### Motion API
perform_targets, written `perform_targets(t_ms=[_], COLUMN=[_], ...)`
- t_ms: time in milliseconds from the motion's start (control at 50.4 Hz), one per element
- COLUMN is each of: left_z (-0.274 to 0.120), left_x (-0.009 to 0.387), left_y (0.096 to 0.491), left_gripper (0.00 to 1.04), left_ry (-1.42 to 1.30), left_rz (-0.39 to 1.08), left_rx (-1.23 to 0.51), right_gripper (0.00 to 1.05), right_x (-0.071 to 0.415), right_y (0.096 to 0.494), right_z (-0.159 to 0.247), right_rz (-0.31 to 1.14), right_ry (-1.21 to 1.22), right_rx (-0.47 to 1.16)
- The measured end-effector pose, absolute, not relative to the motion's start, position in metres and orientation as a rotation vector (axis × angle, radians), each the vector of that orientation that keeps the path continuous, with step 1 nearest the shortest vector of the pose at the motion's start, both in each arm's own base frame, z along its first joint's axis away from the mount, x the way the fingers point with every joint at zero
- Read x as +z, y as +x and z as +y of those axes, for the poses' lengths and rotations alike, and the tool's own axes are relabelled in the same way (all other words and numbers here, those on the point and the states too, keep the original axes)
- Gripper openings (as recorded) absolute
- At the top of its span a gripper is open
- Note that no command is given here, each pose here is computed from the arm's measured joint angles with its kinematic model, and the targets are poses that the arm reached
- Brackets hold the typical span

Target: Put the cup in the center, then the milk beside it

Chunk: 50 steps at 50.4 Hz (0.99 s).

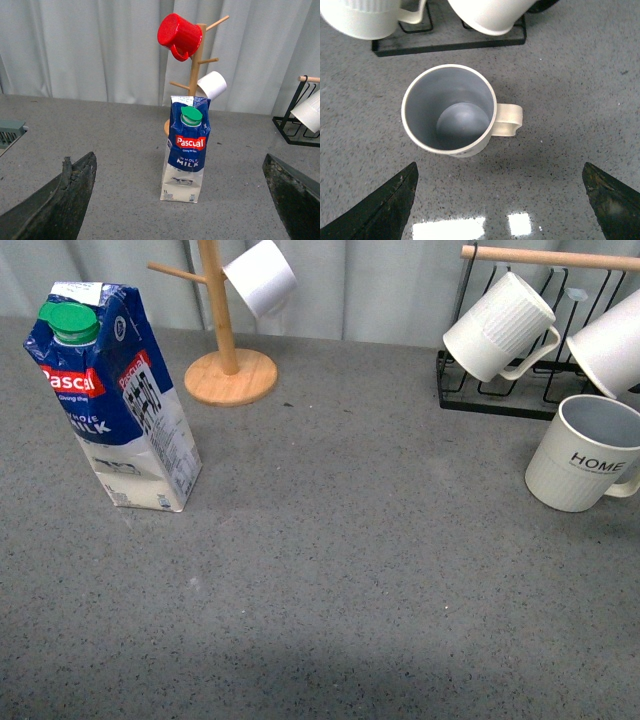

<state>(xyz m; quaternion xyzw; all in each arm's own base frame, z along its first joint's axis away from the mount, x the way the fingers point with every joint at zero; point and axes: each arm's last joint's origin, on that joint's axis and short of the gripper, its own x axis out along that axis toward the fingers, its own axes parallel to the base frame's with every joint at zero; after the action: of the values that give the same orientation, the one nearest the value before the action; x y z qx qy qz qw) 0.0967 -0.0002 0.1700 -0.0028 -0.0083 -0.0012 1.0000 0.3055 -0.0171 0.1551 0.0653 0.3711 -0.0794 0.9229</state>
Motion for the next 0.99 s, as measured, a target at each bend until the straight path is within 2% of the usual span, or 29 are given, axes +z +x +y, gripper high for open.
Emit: perform_targets(t_ms=[198,337,932,992], left_z=[0.0,0.0,0.0,0.0], left_x=[0.17,0.17,0.17,0.17], left_y=[0.097,0.097,0.097,0.097], left_gripper=[0.98,0.98,0.98,0.98], left_ry=[-0.006,-0.006,-0.006,-0.006], left_rz=[-0.017,-0.017,-0.017,-0.017], left_rx=[-0.002,-0.002,-0.002,-0.002], right_gripper=[0.96,0.96,0.96,0.88], right_x=[0.136,0.127,0.108,0.107], right_y=[0.327,0.34,0.375,0.377], right_z=[-0.012,-0.009,-0.006,-0.006], right_rz=[0.834,0.855,0.943,0.945], right_ry=[0.258,0.335,0.535,0.544], right_rx=[-0.327,-0.375,-0.445,-0.449])
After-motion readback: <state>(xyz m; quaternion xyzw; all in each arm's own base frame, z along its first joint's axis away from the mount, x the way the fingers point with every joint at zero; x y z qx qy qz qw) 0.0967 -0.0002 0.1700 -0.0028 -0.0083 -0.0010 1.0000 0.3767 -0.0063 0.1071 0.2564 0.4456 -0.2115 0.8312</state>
